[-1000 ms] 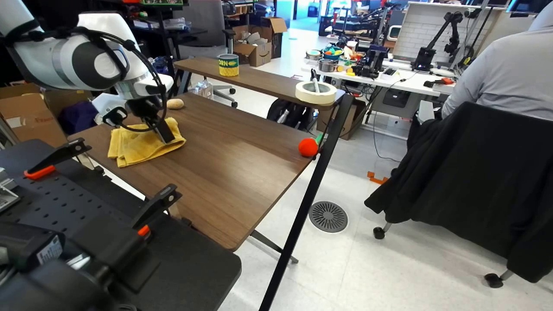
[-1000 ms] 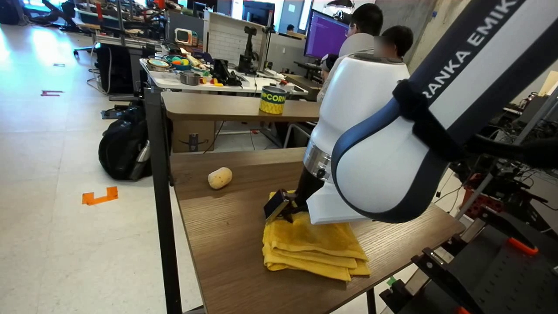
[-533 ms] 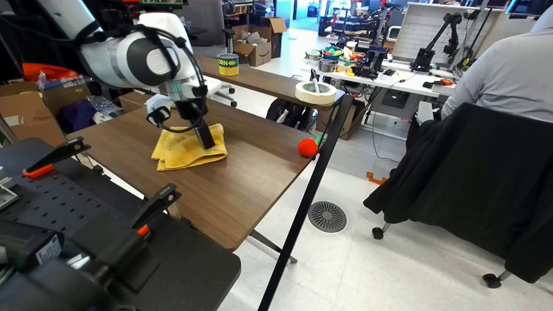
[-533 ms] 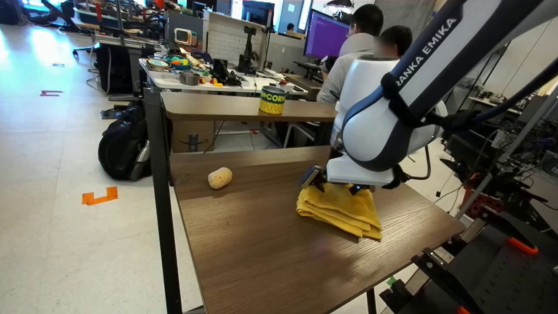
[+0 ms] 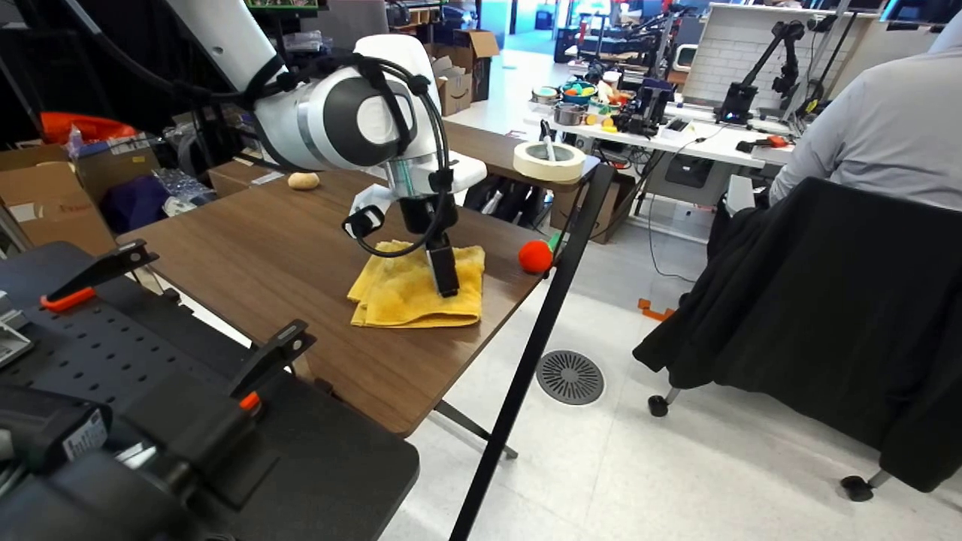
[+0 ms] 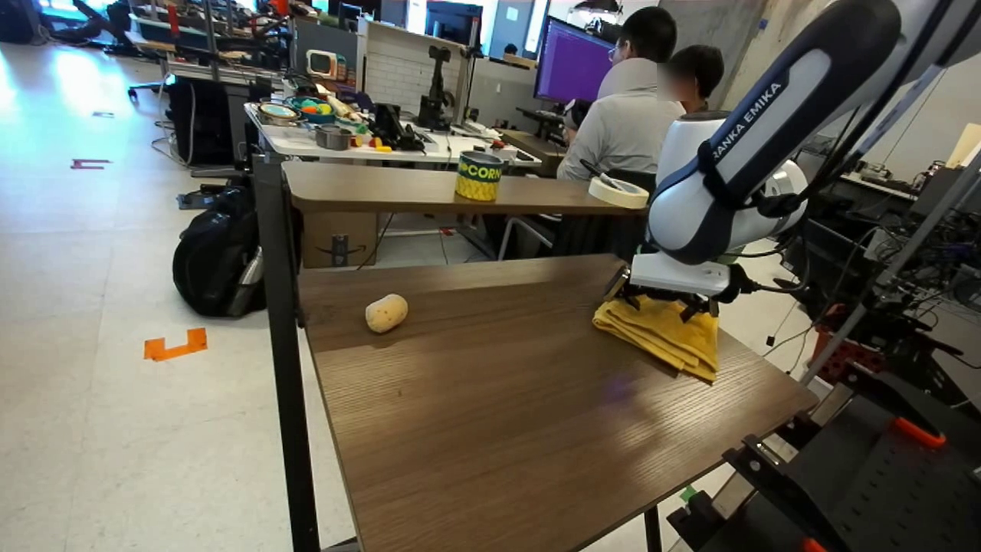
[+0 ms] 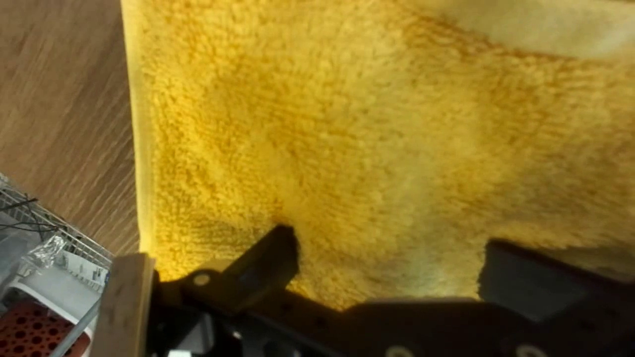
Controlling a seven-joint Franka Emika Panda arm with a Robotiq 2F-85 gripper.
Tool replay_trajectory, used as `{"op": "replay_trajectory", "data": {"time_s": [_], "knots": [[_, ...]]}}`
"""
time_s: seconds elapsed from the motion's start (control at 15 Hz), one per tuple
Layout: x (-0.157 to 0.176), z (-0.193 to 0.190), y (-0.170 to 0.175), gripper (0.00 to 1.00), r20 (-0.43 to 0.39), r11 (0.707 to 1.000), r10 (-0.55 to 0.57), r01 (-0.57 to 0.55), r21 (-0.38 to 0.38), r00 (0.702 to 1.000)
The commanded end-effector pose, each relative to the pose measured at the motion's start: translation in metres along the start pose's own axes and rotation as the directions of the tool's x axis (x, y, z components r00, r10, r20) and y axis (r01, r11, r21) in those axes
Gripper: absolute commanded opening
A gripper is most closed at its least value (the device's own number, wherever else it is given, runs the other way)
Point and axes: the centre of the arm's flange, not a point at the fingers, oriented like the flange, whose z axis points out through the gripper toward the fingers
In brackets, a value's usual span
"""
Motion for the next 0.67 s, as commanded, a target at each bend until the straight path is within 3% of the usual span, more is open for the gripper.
{"op": "replay_trajectory", "data": {"time_s": [0.0, 0.27, 0.6], "knots": [[-0.040, 0.029, -0.031, 1.00, 0.024, 0.997, -0.078, 0.078, -0.017, 0.997], [-0.096, -0.002, -0.066, 1.00, -0.039, 0.971, -0.222, 0.224, 0.082, 0.974], [-0.189, -0.036, -0.113, 1.00, -0.095, 0.914, -0.360, 0.371, 0.165, 0.928]]}}
